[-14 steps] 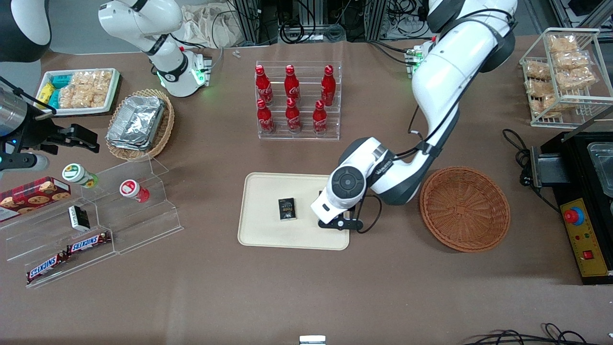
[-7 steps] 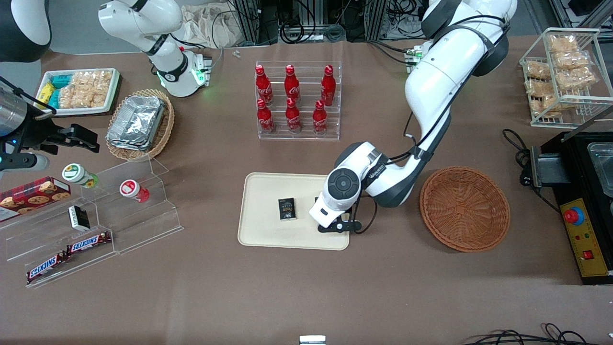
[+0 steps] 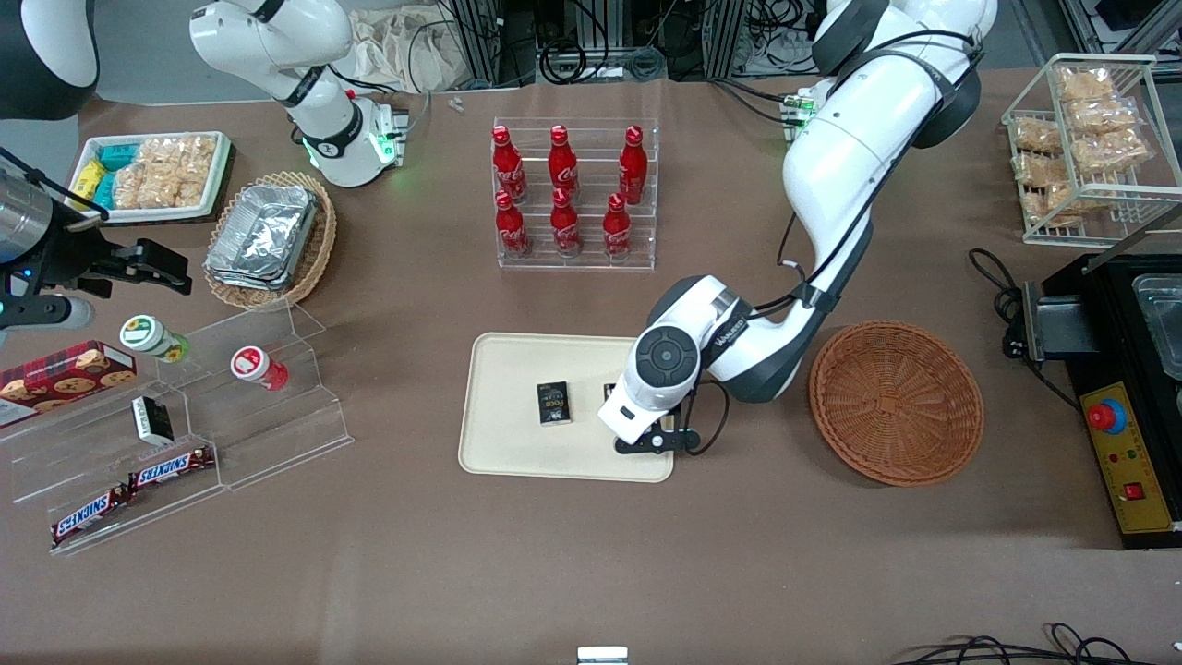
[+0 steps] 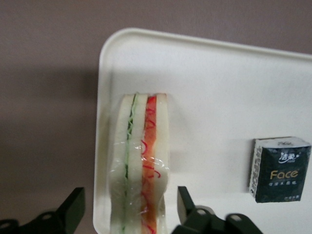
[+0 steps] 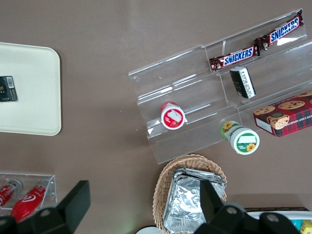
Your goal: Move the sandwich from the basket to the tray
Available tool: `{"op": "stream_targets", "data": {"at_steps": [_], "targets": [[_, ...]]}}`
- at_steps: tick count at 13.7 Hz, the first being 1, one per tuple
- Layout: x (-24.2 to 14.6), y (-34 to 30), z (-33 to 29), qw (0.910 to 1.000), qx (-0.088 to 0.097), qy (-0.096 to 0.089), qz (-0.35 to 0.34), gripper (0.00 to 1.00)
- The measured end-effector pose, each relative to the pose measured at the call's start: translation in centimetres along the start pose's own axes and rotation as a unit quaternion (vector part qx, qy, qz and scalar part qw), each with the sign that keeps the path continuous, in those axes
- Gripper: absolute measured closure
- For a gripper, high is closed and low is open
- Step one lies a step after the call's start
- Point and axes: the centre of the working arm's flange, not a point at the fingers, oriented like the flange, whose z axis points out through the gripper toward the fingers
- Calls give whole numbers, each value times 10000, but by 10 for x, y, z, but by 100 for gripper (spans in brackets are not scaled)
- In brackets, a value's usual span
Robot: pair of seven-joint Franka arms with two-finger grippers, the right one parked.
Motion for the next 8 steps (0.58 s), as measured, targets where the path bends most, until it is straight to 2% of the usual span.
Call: {"op": "stream_targets", "data": {"at_steps": [1,5,8], "targets": [[3,-5,-11,10000,63,-21,-42,1],[9,-46,-97,9987,388,30,-315,1],[20,-115,-168,9955,523,194,-763,0]]}}
